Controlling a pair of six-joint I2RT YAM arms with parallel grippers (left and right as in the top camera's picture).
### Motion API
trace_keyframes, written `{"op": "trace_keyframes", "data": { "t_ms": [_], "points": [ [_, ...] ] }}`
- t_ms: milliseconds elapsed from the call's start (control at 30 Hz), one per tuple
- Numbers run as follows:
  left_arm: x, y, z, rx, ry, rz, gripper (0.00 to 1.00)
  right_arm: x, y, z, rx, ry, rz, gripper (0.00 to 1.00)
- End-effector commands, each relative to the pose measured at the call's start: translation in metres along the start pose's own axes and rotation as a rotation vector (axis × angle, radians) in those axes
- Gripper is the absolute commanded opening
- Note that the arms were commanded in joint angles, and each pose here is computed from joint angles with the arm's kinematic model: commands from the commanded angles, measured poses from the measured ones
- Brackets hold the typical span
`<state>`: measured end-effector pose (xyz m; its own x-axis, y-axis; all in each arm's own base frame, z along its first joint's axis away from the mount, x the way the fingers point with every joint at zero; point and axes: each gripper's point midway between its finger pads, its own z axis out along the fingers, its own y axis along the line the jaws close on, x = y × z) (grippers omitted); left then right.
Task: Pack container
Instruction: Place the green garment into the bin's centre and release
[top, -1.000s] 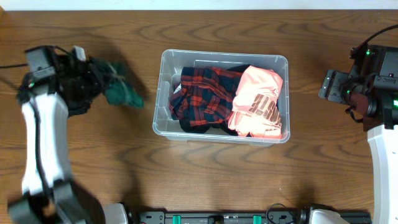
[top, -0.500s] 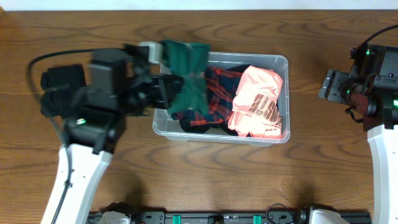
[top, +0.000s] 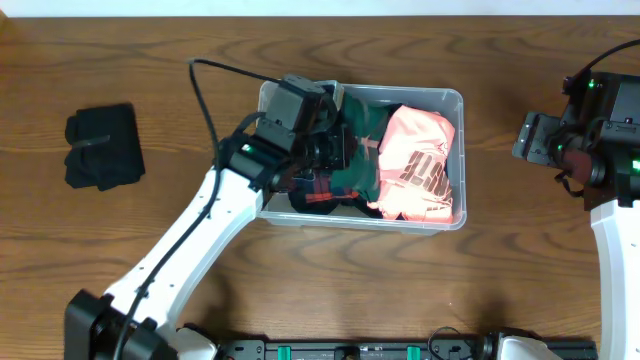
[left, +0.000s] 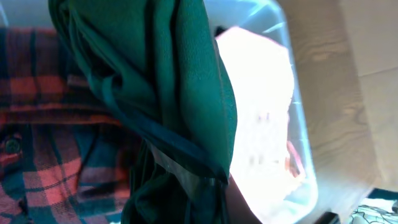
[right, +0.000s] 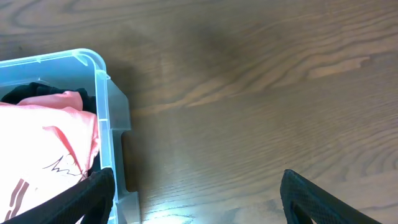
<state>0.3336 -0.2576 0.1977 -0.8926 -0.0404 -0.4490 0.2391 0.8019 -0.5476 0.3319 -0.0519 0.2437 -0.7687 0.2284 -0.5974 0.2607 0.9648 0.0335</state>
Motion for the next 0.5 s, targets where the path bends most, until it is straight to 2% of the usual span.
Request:
{"op": "trace_keyframes", "data": {
  "t_ms": [0,33,67,100,200,333,467],
  "points": [
    [0.004,0.008,0.005,-0.029,0.02,-0.039,0.09,-0.003,0.0,-0.001,-0.003,-0.005,0.014,0.83],
    [0.006,0.01,0.005,-0.039,0.032,-0.045,0.34,-0.003,0.0,-0.001,-0.003,-0.005,0.014,0.83],
    [0.008,0.015,0.005,-0.062,0.036,-0.051,0.69,-0.003,0.0,-0.001,-0.003,-0.005,0.014,0.83],
    [0.007,0.02,0.003,-0.084,0.03,-0.048,0.82,-0.003,0.0,-0.002,-0.003,-0.006,0.014,0.83],
    [-0.004,0.036,-0.012,-0.156,-0.023,-0.02,0.99,-0.003,0.0,-0.001,-0.003,-0.005,0.014,0.83],
    [-0.032,0.054,-0.046,-0.265,-0.176,-0.017,0.98,-0.002,0.0,-0.001,-0.003,-0.005,0.014,0.83],
    [-0.052,0.045,-0.06,-0.265,-0.266,0.099,0.98,-0.003,0.0,-0.001,-0.003,-0.005,0.014,0.83]
  ]
}}
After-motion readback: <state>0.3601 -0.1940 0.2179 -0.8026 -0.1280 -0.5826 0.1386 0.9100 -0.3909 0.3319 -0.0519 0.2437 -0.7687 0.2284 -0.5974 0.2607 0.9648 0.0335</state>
